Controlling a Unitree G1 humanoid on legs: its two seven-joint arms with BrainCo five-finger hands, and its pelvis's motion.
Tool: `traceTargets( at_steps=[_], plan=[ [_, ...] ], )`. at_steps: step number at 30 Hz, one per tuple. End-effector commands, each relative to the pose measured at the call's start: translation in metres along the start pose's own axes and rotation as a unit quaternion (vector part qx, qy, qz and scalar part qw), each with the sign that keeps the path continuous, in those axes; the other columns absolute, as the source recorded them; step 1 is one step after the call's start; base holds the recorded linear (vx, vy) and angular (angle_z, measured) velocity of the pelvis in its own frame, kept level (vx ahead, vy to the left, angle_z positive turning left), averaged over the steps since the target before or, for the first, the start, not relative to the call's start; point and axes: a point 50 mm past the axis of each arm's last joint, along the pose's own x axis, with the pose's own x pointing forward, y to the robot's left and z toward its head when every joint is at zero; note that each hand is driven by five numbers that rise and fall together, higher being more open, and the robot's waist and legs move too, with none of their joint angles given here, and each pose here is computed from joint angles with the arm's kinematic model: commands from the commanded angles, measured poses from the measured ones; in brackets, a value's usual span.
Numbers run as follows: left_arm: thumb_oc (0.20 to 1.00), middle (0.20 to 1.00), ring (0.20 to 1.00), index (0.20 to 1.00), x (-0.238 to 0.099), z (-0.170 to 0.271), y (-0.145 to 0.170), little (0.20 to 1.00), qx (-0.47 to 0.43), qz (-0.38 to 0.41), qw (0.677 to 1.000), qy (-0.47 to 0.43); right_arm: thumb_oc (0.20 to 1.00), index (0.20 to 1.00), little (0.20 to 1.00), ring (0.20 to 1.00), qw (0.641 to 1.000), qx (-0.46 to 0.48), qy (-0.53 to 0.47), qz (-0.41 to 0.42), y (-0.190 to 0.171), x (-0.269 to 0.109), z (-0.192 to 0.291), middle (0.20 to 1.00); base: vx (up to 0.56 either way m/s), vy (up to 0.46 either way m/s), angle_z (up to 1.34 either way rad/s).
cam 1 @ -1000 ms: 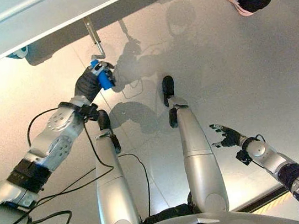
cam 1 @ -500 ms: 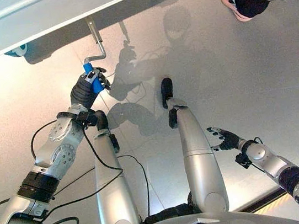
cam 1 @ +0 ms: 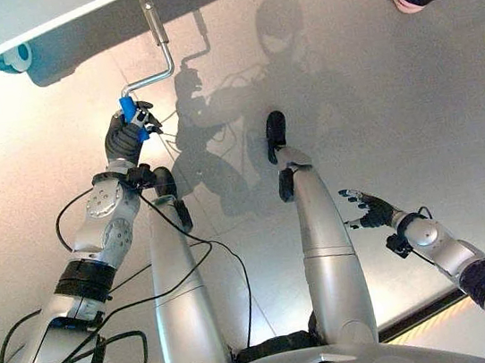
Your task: Raise the hospital bed
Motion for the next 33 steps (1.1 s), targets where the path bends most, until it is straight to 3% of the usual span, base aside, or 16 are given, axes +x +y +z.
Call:
traceTargets(
  at_steps=[1,15,20,22,29,33],
  plan=[
    [0.2,0.2,0.2,0.2,0.005,0.035,0.037,0.2,0.051,0.077,0.994,-0.066,1.0,1.0,1.0,1.0,1.0,0.005,0.017,0.025,0.013,-0.005,-0.01,1.0,0.03,0.08,-0.08],
    [0.2,0.2,0.2,0.2,0.039,0.01,0.022,0.2,0.119,0.09,0.989,0.022,1.0,1.0,1.0,1.0,0.997,-0.014,-0.027,0.065,0.024,0.001,0.013,1.0,0.02,-0.036,-0.08],
    [0.2,0.2,0.2,0.2,0.051,-0.002,-0.03,0.2,0.156,0.009,0.987,0.027,1.0,1.0,1.0,1.0,0.995,-0.043,-0.043,0.074,0.019,0.004,0.024,1.0,0.01,-0.16,-0.13],
    [0.2,0.2,0.2,0.2,0.053,-0.001,-0.038,0.2,0.153,0.005,0.988,0.021,1.0,1.0,1.0,1.0,0.995,-0.048,-0.043,0.074,0.018,0.004,0.025,1.0,-0.01,-0.135,-0.15],
    [0.2,0.2,0.2,0.2,0.052,0.002,-0.091,0.2,0.101,-0.064,0.993,-0.013,1.0,1.0,1.0,1.0,0.994,-0.077,-0.044,0.066,0.01,0.006,0.029,1.0,-0.01,-0.109,-0.12],
    [0.2,0.2,0.2,0.2,0.04,0.02,-0.141,0.2,0.054,-0.163,0.983,-0.064,1.0,1.0,1.0,1.0,0.994,-0.093,-0.041,0.044,-0.003,0.004,0.029,1.0,-0.03,-0.081,0.01]
  ],
)
